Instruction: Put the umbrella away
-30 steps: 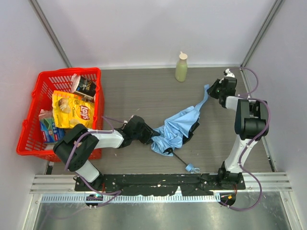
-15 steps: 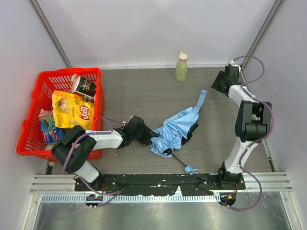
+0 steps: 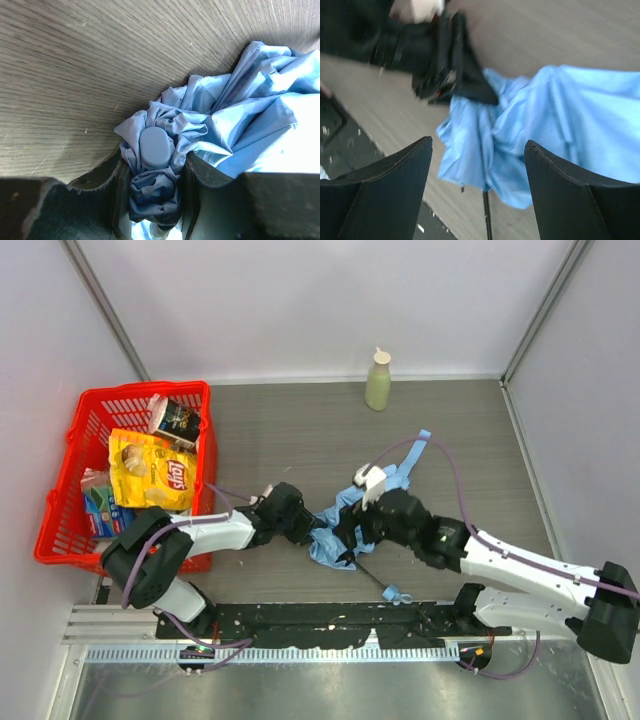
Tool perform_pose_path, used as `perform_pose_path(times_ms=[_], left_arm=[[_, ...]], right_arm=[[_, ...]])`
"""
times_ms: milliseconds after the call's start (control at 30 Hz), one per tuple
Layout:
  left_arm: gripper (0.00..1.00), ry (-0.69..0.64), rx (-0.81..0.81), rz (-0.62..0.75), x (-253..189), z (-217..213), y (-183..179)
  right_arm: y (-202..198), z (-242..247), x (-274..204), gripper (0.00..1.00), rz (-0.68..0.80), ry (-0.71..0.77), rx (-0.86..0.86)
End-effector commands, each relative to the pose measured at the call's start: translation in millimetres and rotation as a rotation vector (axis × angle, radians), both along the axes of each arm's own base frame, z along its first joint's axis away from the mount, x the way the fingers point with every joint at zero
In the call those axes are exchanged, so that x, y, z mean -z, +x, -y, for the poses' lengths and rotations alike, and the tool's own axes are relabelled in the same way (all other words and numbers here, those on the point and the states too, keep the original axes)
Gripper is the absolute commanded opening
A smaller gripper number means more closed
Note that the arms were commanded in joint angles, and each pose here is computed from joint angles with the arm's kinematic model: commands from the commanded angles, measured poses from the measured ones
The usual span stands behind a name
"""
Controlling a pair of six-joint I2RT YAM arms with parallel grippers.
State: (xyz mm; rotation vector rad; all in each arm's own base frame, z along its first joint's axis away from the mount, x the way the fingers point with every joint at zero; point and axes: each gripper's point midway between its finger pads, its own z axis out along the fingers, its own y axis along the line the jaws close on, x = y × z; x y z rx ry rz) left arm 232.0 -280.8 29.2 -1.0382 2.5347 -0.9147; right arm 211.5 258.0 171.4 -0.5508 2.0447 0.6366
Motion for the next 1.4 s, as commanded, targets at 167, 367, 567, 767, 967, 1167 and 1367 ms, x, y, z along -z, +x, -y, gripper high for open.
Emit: perform_pose_path(times_ms=[167,367,567,767,967,1167,1367], left_arm=[[0.0,0.22,-0.043,-0.08,27,-36,-13],[0.0,0.217,-0.061,-0.084,25,-35,-11],[0.0,0.202,-0.078,-0.095,24,-33,-11],[0.0,0.198,-0.098,-0.088,17,-33,-7],[0.0,0.184,-0.135,-0.06,14,-35,-2],[0.0,0.162,-0.119,-0.005,9,-29,8],[0.54,0.075,-0.081,0.163,-18,-26,25]], right_arm=[[-31,-53,43,0.79,0.196,-0.159,-0.152],[-19,-56,72,0.77,0.284,-0.308,-0.082],[-6,-40,113,0.73,0.316,-0.513,0.019],[-5,-33,137,0.52,0.298,-0.576,0.055],[-16,-33,166,0.01,0.215,-0.499,-0.063],[-22,-36,170,0.01,0.084,-0.323,-0.168],[-21,-36,166,0.01,-0.035,-0.175,-0.208]])
